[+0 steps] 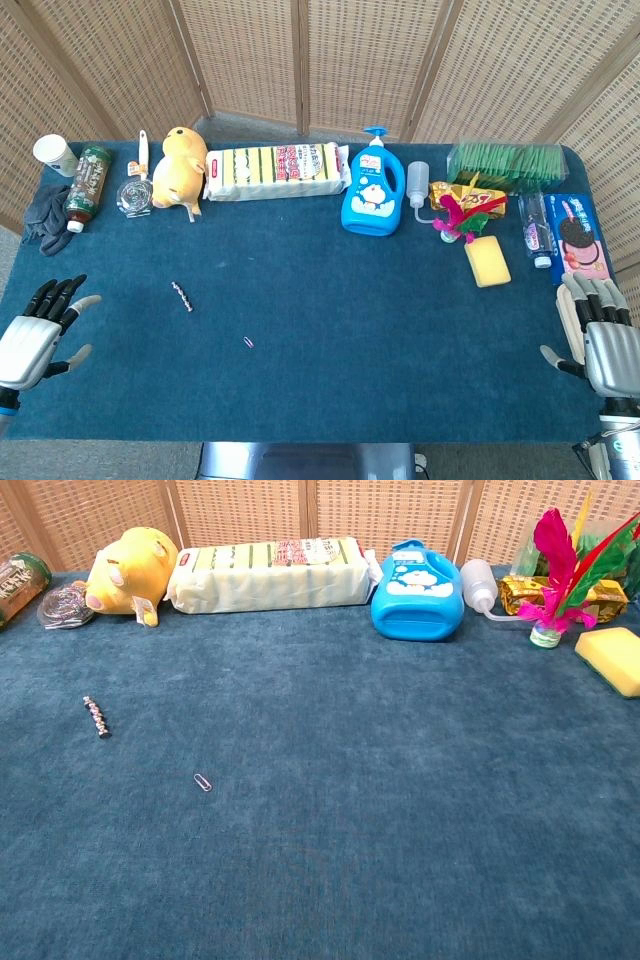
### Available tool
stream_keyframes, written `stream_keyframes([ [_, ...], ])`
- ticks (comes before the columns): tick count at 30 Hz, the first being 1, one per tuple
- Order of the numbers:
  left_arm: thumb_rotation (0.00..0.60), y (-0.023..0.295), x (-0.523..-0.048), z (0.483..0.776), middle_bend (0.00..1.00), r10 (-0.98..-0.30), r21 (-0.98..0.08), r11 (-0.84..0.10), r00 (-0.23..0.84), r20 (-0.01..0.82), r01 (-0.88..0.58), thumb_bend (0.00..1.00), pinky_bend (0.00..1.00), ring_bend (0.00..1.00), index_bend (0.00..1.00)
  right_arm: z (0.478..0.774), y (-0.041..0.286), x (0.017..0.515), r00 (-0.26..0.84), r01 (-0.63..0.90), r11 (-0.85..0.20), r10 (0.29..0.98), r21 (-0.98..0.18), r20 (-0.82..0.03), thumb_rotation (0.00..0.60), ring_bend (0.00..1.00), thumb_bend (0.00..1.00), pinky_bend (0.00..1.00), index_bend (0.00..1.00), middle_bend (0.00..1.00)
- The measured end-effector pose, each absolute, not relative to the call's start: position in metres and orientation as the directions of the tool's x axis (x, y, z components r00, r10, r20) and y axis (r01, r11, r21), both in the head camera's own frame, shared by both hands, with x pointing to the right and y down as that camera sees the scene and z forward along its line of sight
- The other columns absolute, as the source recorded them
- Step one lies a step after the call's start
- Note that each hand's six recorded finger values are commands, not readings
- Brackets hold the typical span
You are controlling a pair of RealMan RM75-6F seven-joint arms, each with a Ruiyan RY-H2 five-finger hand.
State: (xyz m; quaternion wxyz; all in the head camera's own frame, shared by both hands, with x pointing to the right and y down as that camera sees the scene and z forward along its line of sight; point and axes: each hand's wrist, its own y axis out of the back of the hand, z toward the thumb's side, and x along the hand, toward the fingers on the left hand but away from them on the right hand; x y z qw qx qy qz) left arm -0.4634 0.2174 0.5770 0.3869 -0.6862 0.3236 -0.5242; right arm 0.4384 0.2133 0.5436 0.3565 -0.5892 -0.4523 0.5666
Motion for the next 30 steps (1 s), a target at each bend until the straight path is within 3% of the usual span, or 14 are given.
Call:
stream_keyframes([
  [6, 0.6, 0.219, -0.464, 0.58, 0.0, -0.846, -0.866, -0.498, 0.236, 0.478, -0.031, 0.49, 0.0, 0.0, 0.21, 0.544, 0.215, 0.44, -0.052, 0.136, -0.346, 0.933, -0.928, -0.356, 0.6, 0.0, 0.0, 0.0, 0.0, 0.0],
  [11, 0.6, 0.212, -0.46, 0.588, 0.0, -0.845, -0.869, -0.494, 0.254, 0.471, -0.03, 0.49, 0.0, 0.0, 0.29, 0.539, 0.215, 0.439, -0.04, 0.147, -0.339, 0.937, -0.929, -0.348, 0.6, 0.0, 0.0, 0.0, 0.0, 0.0],
  [17, 0.6, 0.19, -0.448, 0.616, 0.0, -0.824, -0.869, -0.494, 0.312, 0.473, 0.014, 0.49, 0.0, 0.0, 0.36, 0.542, 0.214, 0.442, -0.046, 0.152, -0.352, 0.931, -0.924, -0.362, 0.6, 0.0, 0.0, 0.0, 0.0, 0.0],
  [30, 0.6, 0.147, -0.398, 0.669, 0.0, -0.778, -0.874, -0.457, 0.403, 0.483, 0.164, 0.49, 0.0, 0.0, 0.38, 0.546, 0.212, 0.439, -0.048, 0.152, -0.361, 0.927, -0.92, -0.372, 0.6, 0.0, 0.0, 0.0, 0.0, 0.0],
])
